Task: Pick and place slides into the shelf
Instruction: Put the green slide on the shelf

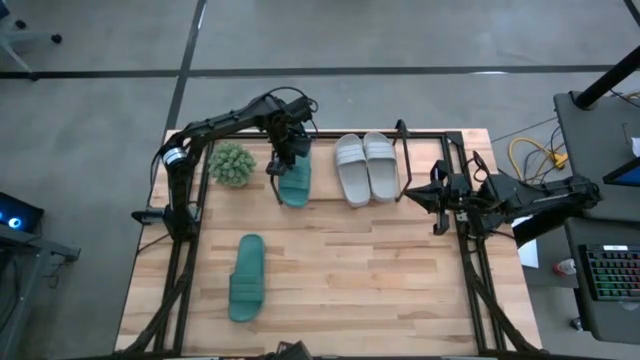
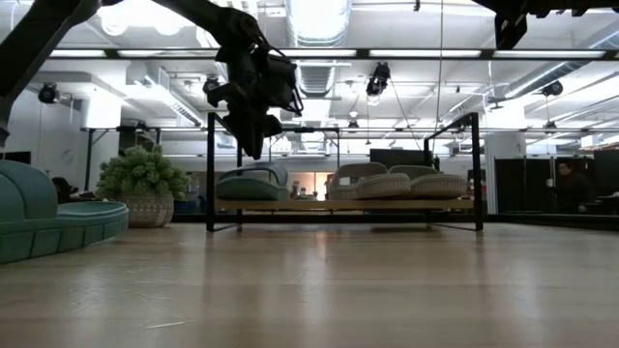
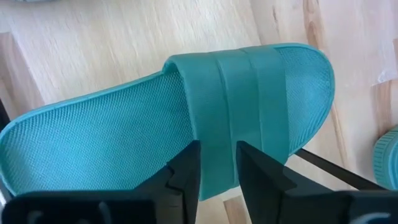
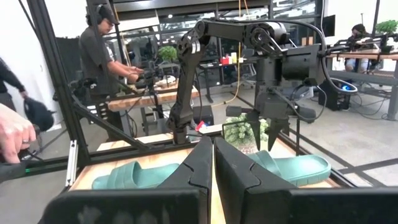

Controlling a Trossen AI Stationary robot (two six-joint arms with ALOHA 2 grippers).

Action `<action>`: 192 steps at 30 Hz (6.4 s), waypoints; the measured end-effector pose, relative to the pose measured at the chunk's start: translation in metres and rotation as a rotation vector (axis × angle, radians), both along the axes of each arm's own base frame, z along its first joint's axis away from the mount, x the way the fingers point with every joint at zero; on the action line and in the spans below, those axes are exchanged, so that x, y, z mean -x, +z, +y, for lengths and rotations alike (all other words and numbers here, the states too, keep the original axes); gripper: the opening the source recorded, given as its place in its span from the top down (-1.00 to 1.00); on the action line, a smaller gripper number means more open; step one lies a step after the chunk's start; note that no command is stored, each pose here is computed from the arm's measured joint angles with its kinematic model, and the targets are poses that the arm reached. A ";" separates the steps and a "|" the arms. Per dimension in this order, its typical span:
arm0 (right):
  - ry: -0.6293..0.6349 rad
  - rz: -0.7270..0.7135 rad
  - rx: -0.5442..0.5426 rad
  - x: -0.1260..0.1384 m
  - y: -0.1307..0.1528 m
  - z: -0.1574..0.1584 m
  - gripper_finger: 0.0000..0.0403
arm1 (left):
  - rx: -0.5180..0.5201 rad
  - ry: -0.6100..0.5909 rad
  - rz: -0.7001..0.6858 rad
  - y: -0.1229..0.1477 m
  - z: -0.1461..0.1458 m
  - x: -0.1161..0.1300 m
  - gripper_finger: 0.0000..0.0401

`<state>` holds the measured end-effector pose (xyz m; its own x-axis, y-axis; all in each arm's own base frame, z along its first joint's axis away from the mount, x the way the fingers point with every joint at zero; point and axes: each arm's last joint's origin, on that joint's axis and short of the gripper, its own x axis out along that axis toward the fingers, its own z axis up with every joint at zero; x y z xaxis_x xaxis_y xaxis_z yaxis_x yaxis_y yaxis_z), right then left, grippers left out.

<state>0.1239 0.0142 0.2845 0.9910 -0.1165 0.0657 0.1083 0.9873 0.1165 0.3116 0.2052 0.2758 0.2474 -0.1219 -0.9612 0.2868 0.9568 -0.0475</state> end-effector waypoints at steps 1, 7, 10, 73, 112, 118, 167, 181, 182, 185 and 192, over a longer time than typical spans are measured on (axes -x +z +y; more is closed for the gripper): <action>0.000 0.001 0.000 0.000 0.000 0.000 0.96 | -0.007 0.001 0.004 0.000 0.000 0.000 0.55; 0.000 0.004 0.001 0.000 0.000 0.000 0.96 | -0.023 0.005 0.004 0.000 0.001 0.000 0.54; 0.000 0.004 0.001 0.000 0.000 0.000 0.96 | -0.045 0.032 -0.016 0.002 0.003 -0.002 0.54; 0.011 0.075 -0.061 -0.017 -0.010 0.003 0.96 | -0.241 0.442 -0.192 0.119 -0.270 0.088 0.69; 0.010 0.098 0.005 -0.017 -0.011 0.003 0.96 | -0.479 0.616 0.092 -0.067 -0.504 0.097 0.69; 0.010 0.099 0.012 -0.017 -0.011 0.003 0.96 | -0.523 0.612 0.116 -0.084 -0.508 0.095 0.69; 0.010 0.094 0.014 -0.017 -0.011 0.003 0.96 | -0.563 0.645 0.024 -0.067 -0.472 0.068 1.00; 0.010 0.103 0.021 -0.017 -0.012 0.003 0.96 | -0.438 0.777 0.009 -0.064 -0.483 0.071 1.00; 0.010 0.107 0.023 -0.017 -0.012 0.003 0.96 | -0.424 0.756 0.006 -0.061 -0.483 0.070 0.99; 0.010 0.125 0.027 -0.017 -0.014 0.003 0.96 | -0.398 0.718 -0.041 -0.047 -0.482 0.069 0.90; 0.010 0.134 0.028 -0.017 -0.015 0.003 0.96 | -0.365 0.717 -0.094 -0.032 -0.476 0.072 0.26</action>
<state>0.1409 0.0176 0.2698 0.9922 -0.1070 -0.0643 0.1116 0.9910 0.0735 0.2391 -0.2711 0.2435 0.2284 0.4140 -0.8812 -0.4147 0.8602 0.2967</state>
